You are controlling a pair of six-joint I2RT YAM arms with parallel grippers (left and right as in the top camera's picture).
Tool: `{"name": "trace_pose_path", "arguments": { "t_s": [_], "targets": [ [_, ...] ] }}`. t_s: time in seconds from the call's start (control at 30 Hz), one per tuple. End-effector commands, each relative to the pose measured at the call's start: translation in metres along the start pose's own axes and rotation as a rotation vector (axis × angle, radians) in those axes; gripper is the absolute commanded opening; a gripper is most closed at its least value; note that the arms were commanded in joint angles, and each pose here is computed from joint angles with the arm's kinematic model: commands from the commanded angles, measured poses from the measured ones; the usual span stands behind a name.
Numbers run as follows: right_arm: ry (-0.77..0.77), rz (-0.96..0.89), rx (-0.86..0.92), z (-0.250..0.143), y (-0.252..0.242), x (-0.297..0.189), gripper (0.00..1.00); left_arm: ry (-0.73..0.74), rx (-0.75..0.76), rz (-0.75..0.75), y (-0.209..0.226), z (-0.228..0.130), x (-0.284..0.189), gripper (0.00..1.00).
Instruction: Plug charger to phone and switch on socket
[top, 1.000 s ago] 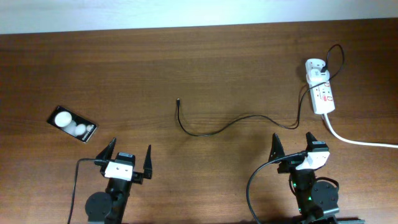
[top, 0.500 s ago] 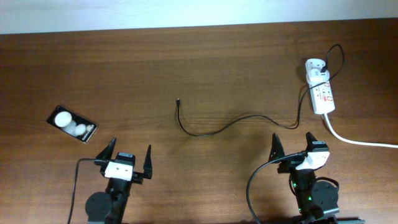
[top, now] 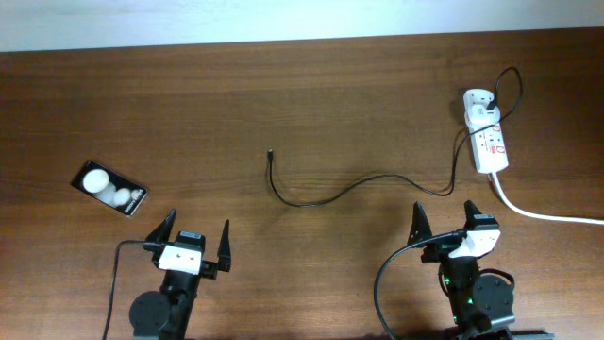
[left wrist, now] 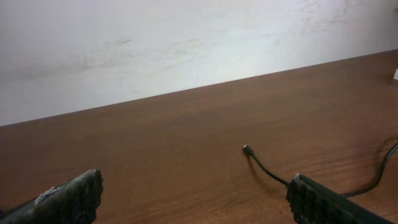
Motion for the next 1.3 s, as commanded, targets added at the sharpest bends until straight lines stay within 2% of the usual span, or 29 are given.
{"name": "trace_pose_path", "arguments": {
  "t_s": [0.0,1.03,1.27],
  "targets": [
    [0.004,-0.002,-0.007,-0.002,-0.001,0.0,0.99,-0.002,0.013,0.008,0.001,0.0,0.0,0.99],
    [0.004,-0.002,-0.007,-0.002,-0.001,0.0,0.99,-0.003,0.013,0.009,0.002,0.0,-0.001,0.99],
    [0.004,-0.002,-0.007,-0.002,-0.001,0.0,0.99,-0.087,0.023,0.021,0.003,0.019,-0.001,0.99]
  ]
}}
Point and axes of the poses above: each gripper's point midway between its finger pads, its own x axis out along the fingers, its own y axis along the line the jaws close on, z = x × y, the point moved 3 cm from there along -x, back along the fingers, and after that the axes turned 10 degrees about -x, right-handed, at the moved point
